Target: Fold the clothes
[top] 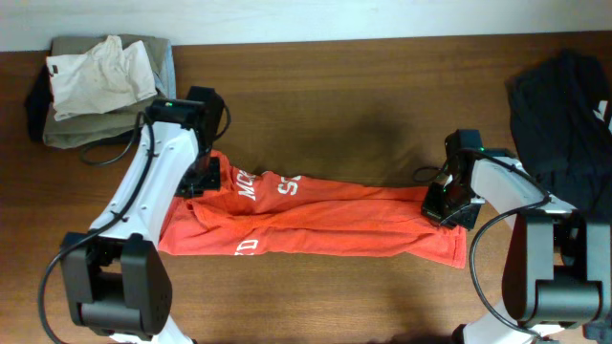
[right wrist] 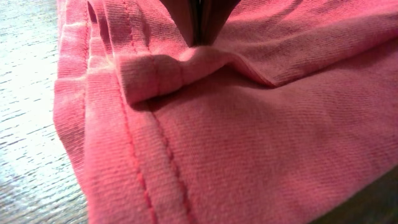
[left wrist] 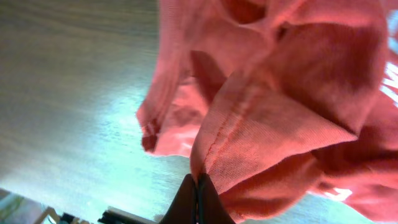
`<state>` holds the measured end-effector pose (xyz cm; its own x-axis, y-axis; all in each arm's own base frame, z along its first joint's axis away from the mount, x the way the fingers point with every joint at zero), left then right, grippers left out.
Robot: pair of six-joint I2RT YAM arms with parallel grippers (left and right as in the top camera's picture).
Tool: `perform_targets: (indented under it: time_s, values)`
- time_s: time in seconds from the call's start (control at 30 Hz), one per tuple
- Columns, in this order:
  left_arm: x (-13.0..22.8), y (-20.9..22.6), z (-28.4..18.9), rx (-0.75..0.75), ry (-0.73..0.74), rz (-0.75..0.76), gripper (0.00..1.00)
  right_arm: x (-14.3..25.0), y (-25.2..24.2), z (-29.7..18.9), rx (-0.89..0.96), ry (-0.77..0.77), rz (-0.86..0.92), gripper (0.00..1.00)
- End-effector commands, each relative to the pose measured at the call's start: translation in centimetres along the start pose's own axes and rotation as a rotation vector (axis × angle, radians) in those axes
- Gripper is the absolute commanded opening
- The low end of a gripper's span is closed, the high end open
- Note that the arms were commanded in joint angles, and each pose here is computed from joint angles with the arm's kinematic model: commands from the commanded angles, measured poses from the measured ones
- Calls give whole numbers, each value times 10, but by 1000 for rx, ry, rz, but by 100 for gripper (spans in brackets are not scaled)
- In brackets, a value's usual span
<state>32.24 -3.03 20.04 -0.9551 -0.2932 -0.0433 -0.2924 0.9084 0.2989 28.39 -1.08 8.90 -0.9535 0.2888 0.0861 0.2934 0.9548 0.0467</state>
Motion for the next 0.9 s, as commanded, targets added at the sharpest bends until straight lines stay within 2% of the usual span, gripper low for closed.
perform_targets:
  time_s: [0.0,0.17,0.27,0.4,0.53,0.57,0.6,0.67,0.77,0.87]
  values:
    - [10,13,16,-67,41,-78,0,5,0,8,-2,31,6,4]
    - [30,15,42,-127,125,-78,0,5,0,8,-1,34,6,4]
    - [35,29,50,-295,79,-190,0,6,0,8,0,38,6,4]
    - [34,56,57,-436,41,-334,0,7,0,8,1,41,7,4]
    - [34,64,63,-397,91,-414,5,6,0,8,-1,34,6,4]
    - [34,63,63,-392,93,-414,28,6,0,8,-1,34,6,4]
    - [34,62,63,-382,98,-418,58,6,0,8,-1,35,6,4]
    - [34,61,64,-365,103,-424,66,6,0,8,-1,35,6,4]
    - [27,59,58,-327,81,-445,67,7,-1,6,13,53,4,5]
    - [11,54,28,-208,0,-434,67,1,-4,-19,70,72,11,4]
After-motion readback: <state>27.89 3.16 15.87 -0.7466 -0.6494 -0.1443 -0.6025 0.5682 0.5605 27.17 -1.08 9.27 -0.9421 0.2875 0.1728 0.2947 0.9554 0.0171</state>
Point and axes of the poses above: each gripper's point midway between its finger pads, its own z axis out along the fingers, its own y axis along the line the jaws close on, x = y × z, the point moved 9 cm from there along -z, back along the fingers, and after that the axes turned 12 degrees about -z, right-handed, at the moved point
